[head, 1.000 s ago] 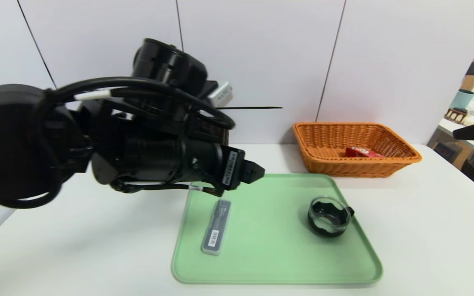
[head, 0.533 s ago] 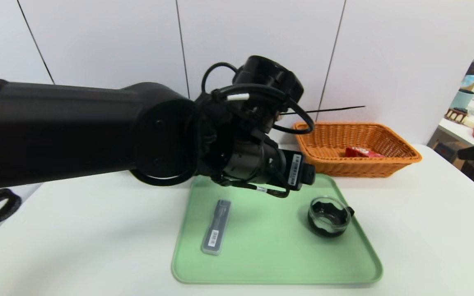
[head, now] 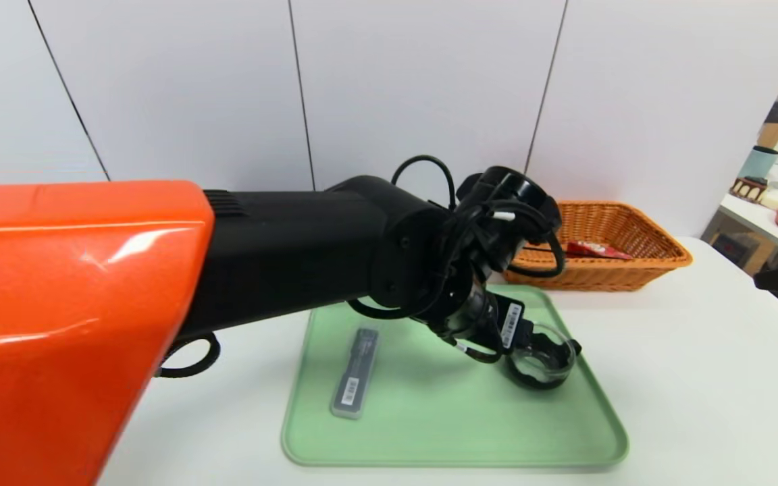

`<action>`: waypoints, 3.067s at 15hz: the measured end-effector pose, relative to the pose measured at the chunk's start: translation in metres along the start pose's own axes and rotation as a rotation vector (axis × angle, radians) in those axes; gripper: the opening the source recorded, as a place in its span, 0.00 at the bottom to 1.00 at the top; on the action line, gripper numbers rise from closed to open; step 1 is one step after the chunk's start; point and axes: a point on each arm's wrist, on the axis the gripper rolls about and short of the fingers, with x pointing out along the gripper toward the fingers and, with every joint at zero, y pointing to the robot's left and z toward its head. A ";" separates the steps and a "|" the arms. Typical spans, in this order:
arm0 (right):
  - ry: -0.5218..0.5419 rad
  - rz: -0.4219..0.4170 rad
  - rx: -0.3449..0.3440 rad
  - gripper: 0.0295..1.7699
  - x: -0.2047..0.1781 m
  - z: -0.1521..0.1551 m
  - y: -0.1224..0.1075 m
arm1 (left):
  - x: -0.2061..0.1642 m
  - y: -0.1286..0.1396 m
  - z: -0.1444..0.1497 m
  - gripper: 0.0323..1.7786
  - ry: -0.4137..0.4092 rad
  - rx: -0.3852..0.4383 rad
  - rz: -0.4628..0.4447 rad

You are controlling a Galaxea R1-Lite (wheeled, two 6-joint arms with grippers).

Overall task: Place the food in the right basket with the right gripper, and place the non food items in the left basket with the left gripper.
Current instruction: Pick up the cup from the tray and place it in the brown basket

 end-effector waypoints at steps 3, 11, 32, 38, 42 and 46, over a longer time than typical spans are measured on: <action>0.002 0.000 0.004 0.96 -0.002 -0.004 0.000 | 0.017 -0.007 -0.002 0.95 -0.021 -0.003 -0.010; 0.024 -0.001 0.000 0.96 -0.003 -0.019 -0.002 | 0.027 -0.013 -0.005 0.95 -0.031 -0.035 -0.018; 0.036 0.004 -0.002 0.96 -0.007 -0.036 -0.003 | 0.055 -0.019 -0.016 0.95 -0.034 0.024 0.057; 0.047 0.006 -0.005 0.96 -0.005 -0.038 -0.002 | 0.055 -0.018 -0.016 0.95 -0.026 0.026 0.061; 0.057 0.008 -0.007 0.96 -0.004 -0.039 -0.002 | 0.052 -0.016 -0.017 0.95 -0.010 0.036 0.068; 0.061 0.009 -0.008 0.96 -0.003 -0.040 -0.002 | 0.052 -0.017 -0.017 0.95 -0.014 0.035 0.065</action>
